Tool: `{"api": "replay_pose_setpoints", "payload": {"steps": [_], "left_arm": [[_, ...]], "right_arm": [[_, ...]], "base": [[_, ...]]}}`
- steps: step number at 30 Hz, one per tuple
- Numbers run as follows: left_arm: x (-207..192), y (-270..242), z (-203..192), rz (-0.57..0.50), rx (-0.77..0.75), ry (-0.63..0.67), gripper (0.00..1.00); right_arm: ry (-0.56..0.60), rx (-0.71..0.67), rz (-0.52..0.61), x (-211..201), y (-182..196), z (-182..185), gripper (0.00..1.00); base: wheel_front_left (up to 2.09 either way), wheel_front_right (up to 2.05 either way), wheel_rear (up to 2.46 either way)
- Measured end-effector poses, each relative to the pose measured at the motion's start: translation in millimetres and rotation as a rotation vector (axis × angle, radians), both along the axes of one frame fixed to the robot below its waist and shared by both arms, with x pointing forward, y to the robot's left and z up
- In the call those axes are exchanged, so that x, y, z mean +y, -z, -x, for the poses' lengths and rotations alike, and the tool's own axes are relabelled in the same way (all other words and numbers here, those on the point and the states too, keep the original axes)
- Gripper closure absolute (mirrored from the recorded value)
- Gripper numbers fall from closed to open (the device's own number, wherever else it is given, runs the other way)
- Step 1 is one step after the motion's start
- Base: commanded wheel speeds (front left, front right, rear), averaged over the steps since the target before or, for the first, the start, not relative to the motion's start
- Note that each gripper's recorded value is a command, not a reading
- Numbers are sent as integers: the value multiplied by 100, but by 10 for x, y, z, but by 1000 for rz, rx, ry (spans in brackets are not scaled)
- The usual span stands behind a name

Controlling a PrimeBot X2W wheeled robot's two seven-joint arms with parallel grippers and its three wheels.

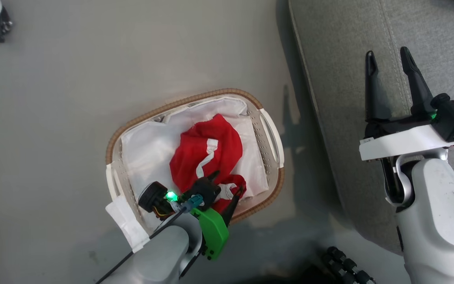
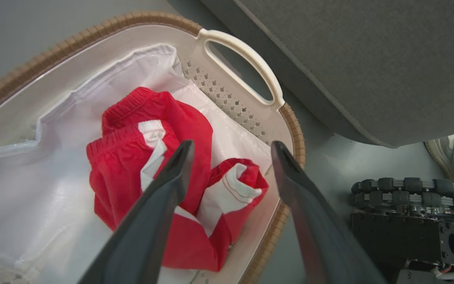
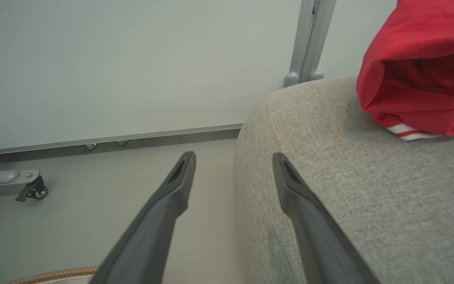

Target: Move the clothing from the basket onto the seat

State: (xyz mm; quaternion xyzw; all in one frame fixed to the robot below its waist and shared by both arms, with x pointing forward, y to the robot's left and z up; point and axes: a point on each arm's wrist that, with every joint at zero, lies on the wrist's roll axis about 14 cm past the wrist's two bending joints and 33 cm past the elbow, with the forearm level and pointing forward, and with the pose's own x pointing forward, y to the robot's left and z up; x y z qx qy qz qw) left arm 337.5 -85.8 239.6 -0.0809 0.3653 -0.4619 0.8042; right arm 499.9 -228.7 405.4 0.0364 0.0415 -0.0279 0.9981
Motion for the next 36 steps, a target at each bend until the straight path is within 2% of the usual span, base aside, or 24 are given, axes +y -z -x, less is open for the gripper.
{"api": "replay_pose_setpoints", "payload": {"steps": [9,15,16,17,18,20,27,36], "left_arm": [[-125,451,130,-14,118,67,0],[-135,729,359,-54,219,125,0],[-141,752,397,-57,232,134,16],[-145,774,433,-61,246,141,45],[-147,793,458,-63,257,145,61],[-152,813,487,-67,267,156,100],[-126,773,397,-72,248,147,100],[-63,465,104,-59,140,89,100]], "right_arm": [[10,64,13,-87,323,-8,0],[22,111,21,-153,518,27,0],[24,117,24,-165,536,38,0],[26,123,26,-176,553,49,0],[28,127,29,-188,563,58,0],[33,133,34,-209,575,72,0],[41,114,37,-239,483,58,0],[29,67,61,-198,202,84,0]], "base": [[0,0,0],[0,0,0],[0,0,0],[0,0,0],[0,0,0],[0,0,0],[0,0,0],[0,0,0]]}}
